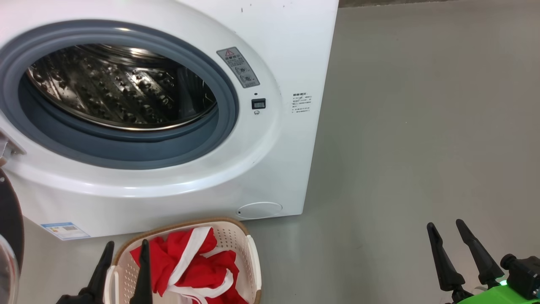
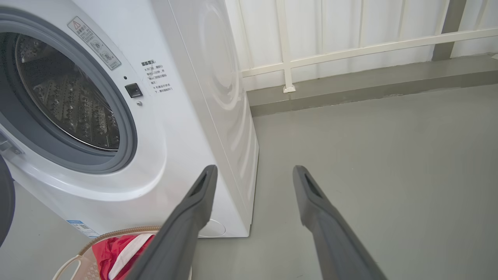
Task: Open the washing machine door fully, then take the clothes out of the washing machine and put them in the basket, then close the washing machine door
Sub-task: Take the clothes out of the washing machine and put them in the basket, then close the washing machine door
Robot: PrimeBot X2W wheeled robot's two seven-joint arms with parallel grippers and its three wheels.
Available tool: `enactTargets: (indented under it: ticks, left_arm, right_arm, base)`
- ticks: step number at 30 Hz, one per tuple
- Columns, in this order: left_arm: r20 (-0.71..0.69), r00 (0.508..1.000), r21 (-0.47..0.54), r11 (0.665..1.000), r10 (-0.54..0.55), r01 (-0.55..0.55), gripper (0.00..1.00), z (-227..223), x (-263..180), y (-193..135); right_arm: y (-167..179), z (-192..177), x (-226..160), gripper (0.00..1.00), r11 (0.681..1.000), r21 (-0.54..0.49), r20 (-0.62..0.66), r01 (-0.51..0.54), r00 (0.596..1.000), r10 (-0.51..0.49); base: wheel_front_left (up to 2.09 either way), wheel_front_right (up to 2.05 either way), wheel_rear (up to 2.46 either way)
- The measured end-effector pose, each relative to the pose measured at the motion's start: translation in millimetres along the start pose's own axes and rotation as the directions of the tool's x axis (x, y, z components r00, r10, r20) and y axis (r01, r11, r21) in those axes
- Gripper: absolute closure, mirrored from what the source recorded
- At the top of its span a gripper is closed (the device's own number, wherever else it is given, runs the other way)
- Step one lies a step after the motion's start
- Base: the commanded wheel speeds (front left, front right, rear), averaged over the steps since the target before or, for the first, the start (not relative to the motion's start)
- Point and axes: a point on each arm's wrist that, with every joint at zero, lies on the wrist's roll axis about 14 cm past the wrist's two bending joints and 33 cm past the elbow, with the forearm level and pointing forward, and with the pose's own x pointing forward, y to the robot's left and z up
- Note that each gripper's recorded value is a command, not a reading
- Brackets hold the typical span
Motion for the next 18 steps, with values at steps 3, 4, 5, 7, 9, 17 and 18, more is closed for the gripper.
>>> enactTargets:
  ticks: [3, 4, 5, 7, 9, 17, 18]
  left_arm:
    - [0.001, 1.0, -0.004, 1.0, 0.007, -0.007, 0.0, 0.2, -0.9, 0.8]
    - [0.003, 1.0, -0.006, 1.0, 0.007, -0.007, 0.0, 0.8, -0.7, 0.6]
    - [0.005, 1.0, -0.005, 1.0, 0.009, -0.009, 0.0, 1.5, -0.5, 0.6]
    - [0.009, 1.0, -0.004, 1.0, 0.008, -0.008, 0.0, 2.6, -0.2, -0.1]
    - [0.01, 1.0, -0.005, 1.0, 0.006, -0.006, 0.0, 2.8, 0.0, -0.8]
    - [0.011, 1.0, -0.006, 1.0, 0.0, 0.0, 0.0, 3.3, 0.3, -3.1]
    - [0.01, 1.0, -0.006, 1.0, 0.0, 0.0, 0.0, 2.9, 0.3, -3.0]
  right_arm:
    - [-1.1, 0.7, 0.7, 0.0, 1.0, 0.001, 0.002, 0.004, 1.0, -0.004]
    - [-1.4, 0.8, 0.8, 0.0, 1.0, 0.001, 0.003, 0.005, 1.0, -0.005]
    - [-1.8, 0.8, 1.0, 0.0, 1.0, 0.001, 0.003, 0.007, 1.0, -0.007]
    - [-2.2, 1.1, 1.1, 0.0, 1.0, 0.002, 0.004, 0.009, 1.0, -0.009]
    - [-2.2, 1.0, 1.2, 0.0, 1.0, 0.003, 0.004, 0.009, 1.0, -0.009]
    - [-2.1, 0.9, 1.3, 0.0, 1.0, 0.003, 0.004, 0.009, 1.0, -0.009]
    - [-2.1, 0.5, 1.4, 0.0, 1.0, 0.003, 0.003, 0.009, 1.0, -0.009]
  base:
    - [0.0, 0.0, 0.0]
    - [0.0, 0.0, 0.0]
    - [0.0, 0.0, 0.0]
    - [0.0, 0.0, 0.0]
    - [0.0, 0.0, 0.0]
    - [0.0, 0.0, 0.0]
    - [0.0, 0.0, 0.0]
